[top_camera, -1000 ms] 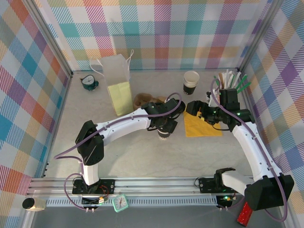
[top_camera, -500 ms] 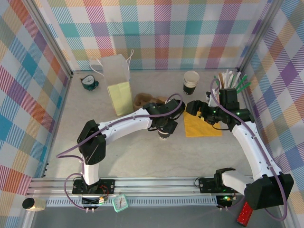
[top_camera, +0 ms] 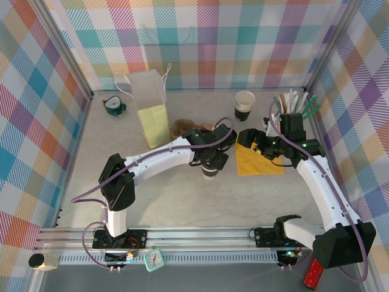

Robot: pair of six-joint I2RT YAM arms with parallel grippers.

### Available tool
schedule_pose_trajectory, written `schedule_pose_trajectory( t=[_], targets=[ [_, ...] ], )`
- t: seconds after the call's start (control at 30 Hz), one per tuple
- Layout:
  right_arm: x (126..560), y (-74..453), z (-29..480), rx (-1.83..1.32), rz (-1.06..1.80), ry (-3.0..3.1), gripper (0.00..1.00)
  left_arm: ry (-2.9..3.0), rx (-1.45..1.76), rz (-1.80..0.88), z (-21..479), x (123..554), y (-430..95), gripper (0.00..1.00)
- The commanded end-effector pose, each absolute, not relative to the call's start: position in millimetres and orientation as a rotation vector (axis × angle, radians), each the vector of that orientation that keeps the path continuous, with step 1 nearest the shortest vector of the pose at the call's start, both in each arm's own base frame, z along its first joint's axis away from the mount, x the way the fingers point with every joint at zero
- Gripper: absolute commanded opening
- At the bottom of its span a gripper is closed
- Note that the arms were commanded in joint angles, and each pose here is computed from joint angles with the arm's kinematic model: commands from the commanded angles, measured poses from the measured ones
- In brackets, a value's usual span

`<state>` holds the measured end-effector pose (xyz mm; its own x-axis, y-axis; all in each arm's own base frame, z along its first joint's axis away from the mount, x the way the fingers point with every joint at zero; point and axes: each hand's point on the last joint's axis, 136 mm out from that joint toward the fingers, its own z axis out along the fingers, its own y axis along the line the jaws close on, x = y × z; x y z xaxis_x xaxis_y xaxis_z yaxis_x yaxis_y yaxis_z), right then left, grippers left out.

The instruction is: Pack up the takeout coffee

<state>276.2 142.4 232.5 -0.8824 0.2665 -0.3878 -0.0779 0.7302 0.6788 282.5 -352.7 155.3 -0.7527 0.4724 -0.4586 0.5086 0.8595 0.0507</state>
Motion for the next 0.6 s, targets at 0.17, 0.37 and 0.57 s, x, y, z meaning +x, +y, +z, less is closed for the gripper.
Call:
schedule_pose_trajectory(
  t=[0.17, 0.37, 0.57],
  targets=[
    [277.1, 144.6, 230.7, 0.138, 0.997, 2.464, 0.99, 2.61, 0.755, -0.115, 153.5, 267.6, -349.6, 0.73],
    [276.9, 145.8, 232.4, 0.131, 0.999, 2.462, 0.99, 2.611, 0.754, -0.104, 151.1, 268.5, -349.1, 0.73],
    [277.3, 146.1, 232.9, 0.128, 0.998, 2.459, 0.99, 2.625, 0.76, -0.058, 144.0, 268.7, -344.2, 0.73]
  ],
)
